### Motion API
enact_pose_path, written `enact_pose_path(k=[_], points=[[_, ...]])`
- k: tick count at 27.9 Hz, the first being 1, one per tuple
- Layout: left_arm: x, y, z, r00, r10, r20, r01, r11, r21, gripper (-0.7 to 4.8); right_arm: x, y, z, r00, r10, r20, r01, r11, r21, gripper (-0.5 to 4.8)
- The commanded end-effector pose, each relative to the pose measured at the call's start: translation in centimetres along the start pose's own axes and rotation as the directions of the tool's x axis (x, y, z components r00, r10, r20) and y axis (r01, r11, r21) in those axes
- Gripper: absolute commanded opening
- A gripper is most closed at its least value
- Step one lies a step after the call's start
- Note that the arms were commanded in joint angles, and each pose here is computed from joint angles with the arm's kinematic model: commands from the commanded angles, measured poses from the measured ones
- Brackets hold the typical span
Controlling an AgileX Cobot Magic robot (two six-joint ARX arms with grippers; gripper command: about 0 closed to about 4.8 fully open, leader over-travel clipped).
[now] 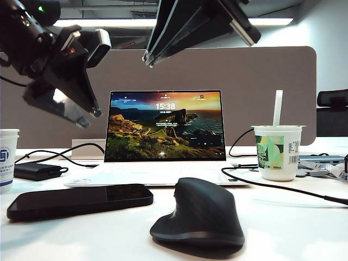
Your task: Pick up the black phone, pick up the charger plug, insert the charger plug into the phone's charging port, and finally place the connected phone back on the desk.
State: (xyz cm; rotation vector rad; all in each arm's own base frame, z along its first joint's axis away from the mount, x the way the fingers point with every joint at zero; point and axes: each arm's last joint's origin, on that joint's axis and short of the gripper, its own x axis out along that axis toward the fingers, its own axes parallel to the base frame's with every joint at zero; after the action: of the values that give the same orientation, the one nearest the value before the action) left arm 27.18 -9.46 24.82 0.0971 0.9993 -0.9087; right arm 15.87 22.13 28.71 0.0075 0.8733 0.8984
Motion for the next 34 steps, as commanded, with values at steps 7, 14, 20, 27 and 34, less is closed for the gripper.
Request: enact_pose_path(k=[7,14,20,27,34], points=[[2.3,1.3,-0.4,0.997,-0.029,-0.070,0.028,0.999,-0.018,3.82,2.0,0.6,-0.2,0.999,0.026,-0.037,-0.030,0.992,-0.123,-0.06],[3.4,2.0,-0.8,0.993,-0.044,-0.113,0.040,0.999,-0.037,4.17,3.5,0.6,-0.4,0.997,0.037,-0.068,-0.047,0.987,-0.155,-0.06],[4.3,2.3,-1.2,0.987,-0.060,-0.149,0.051,0.997,-0.063,4.17,4.5,0.4,-0.6,0.996,0.022,-0.082,-0.035,0.988,-0.153,-0.06],[5.0,2.6,-1.8,0.977,-0.082,-0.198,0.063,0.993,-0.099,4.17,7.1,-0.1,-0.9,0.994,0.012,-0.108,-0.027,0.989,-0.144,-0.06],[5.6,2.7,-2.5,0.959,-0.113,-0.260,0.077,0.986,-0.145,4.17,9.4,-0.5,-1.3,0.993,0.009,-0.119,-0.026,0.990,-0.142,-0.06]])
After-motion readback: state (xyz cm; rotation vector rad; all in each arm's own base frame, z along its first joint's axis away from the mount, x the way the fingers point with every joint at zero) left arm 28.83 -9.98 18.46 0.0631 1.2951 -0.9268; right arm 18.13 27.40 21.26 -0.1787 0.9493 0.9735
